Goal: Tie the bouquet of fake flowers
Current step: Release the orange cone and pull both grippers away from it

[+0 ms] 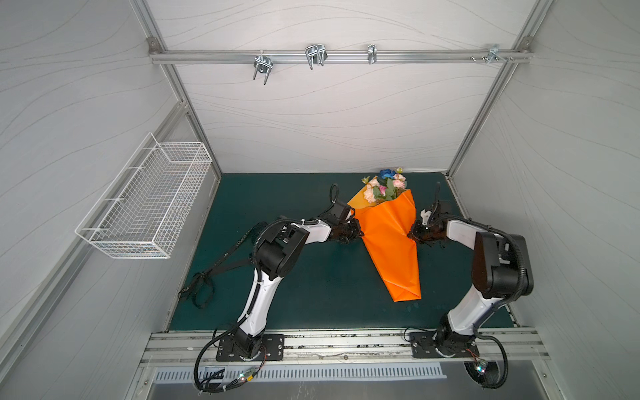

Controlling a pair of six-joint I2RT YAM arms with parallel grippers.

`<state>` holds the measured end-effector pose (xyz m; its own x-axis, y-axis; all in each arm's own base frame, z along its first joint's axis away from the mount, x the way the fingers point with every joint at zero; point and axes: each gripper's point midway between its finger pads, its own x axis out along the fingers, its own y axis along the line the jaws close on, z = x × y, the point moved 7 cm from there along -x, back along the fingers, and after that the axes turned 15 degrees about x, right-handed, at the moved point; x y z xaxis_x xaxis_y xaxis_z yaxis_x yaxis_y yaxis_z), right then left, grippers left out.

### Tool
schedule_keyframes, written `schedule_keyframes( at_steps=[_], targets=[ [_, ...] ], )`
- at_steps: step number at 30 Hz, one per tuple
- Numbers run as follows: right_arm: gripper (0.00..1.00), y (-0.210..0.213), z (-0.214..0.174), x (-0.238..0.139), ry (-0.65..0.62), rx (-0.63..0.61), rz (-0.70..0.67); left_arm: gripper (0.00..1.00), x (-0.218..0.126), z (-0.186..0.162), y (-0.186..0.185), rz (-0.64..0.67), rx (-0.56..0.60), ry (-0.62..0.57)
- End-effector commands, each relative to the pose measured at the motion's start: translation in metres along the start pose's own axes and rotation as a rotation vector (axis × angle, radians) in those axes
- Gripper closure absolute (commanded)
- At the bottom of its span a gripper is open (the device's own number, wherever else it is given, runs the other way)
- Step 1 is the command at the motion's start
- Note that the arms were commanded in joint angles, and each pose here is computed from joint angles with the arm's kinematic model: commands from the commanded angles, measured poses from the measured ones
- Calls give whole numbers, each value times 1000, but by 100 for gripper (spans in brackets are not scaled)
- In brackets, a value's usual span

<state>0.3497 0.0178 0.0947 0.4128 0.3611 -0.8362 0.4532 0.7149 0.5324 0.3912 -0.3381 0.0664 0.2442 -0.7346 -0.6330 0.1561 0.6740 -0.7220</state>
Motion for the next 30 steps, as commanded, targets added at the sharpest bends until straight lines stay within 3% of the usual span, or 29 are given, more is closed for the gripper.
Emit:
schedule_keyframes(
  at_steps=[1, 5, 7, 11, 14, 19, 24, 27, 28, 29, 30],
  targets=[
    [100, -17, 4, -10, -17, 29, -28, 100, 20, 11, -14, -47, -16, -19],
    [99, -26, 12, -11, -37, 58, -30, 100, 37, 21, -20, -73, -11, 6],
    [93, -26, 16, -9, -37, 60, -24, 98, 39, 23, -21, -87, -9, 11],
    [59, -21, 19, -15, -49, 51, -24, 65, 22, 29, -28, -91, 15, -16],
    [47, -17, 19, -28, -75, 42, -29, 52, -7, 40, -35, -101, 30, -62],
    [34, -10, 16, -54, -129, 31, -47, 42, -78, 52, -43, -41, 88, -147],
    [23, -5, 12, -86, -210, 26, -89, 41, -153, 42, -18, 229, 196, -175],
    [16, 0, 8, -105, -255, 15, -90, 41, -199, 33, 12, 495, 293, -196],
    [12, 2, 6, -112, -269, 9, -82, 41, -215, 32, 24, 603, 323, -196],
    [1, 4, 4, -118, -281, 4, -74, 41, -229, 31, 36, 702, 350, -187],
    [1, 6, 2, -124, -295, -1, -64, 41, -241, 31, 46, 775, 363, -163]
  ],
)
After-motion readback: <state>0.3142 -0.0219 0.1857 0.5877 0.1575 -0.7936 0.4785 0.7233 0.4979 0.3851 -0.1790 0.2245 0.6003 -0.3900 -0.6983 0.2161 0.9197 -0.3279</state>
